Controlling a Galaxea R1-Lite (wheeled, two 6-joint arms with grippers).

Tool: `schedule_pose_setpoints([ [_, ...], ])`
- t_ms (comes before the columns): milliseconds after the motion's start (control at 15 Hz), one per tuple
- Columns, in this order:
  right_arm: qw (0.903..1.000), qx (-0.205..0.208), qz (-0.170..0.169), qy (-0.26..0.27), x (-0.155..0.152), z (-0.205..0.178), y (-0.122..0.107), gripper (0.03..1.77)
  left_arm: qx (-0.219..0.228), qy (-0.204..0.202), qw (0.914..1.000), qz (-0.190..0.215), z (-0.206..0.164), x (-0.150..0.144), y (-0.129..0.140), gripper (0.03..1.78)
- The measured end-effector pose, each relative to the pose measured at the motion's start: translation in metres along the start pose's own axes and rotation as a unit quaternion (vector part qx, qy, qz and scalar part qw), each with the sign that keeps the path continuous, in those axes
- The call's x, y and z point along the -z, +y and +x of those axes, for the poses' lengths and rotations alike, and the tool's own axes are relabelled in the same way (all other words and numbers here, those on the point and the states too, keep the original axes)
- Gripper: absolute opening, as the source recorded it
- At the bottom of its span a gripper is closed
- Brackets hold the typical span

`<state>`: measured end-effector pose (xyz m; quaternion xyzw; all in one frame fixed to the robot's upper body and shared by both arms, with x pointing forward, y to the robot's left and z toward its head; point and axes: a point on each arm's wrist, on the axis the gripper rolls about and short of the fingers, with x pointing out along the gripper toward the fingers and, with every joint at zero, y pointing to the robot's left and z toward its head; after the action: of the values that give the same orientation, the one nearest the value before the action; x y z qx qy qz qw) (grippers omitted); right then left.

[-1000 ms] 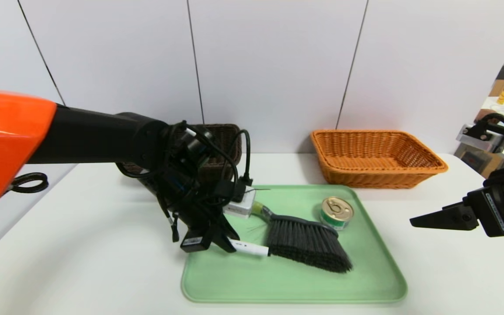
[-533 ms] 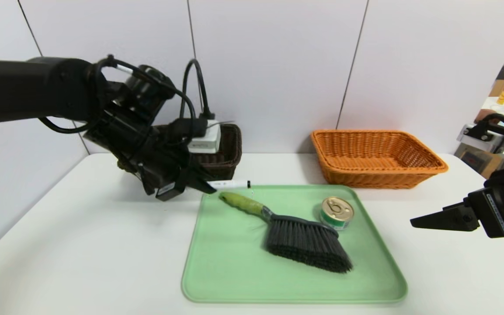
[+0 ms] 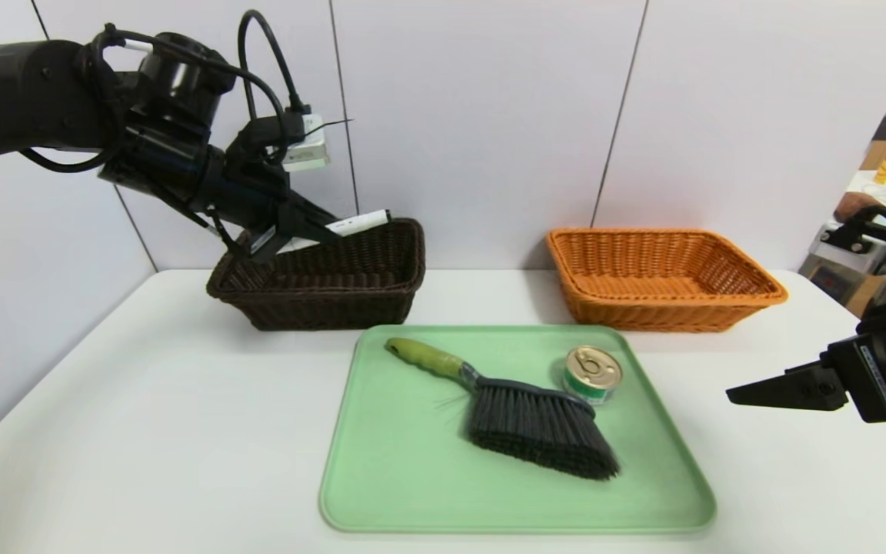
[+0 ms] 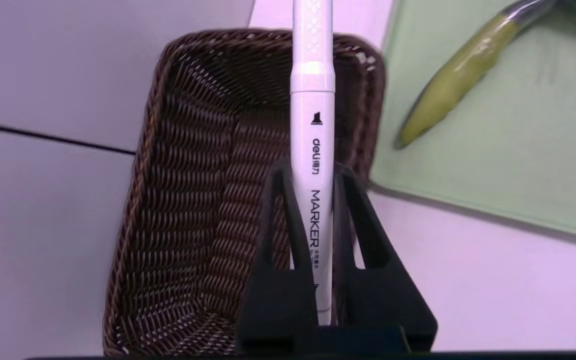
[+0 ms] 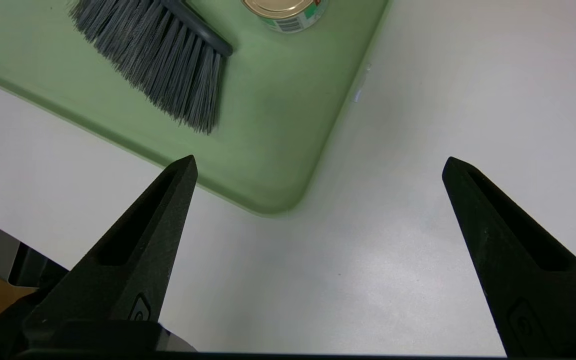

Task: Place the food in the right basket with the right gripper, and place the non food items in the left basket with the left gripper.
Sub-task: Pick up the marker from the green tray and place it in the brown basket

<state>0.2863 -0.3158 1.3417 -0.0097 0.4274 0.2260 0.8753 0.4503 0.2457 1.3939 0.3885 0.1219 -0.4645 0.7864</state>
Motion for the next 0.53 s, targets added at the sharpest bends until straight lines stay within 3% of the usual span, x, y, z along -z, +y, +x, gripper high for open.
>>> schedule_pose_setpoints([
  [533,1.0,-0.003,-0.001,-0.009,0.002,-0.005,0.002,1.7,0.006,0.043,0.9959,-0.079,0.032,0.062,0.02,0.16],
])
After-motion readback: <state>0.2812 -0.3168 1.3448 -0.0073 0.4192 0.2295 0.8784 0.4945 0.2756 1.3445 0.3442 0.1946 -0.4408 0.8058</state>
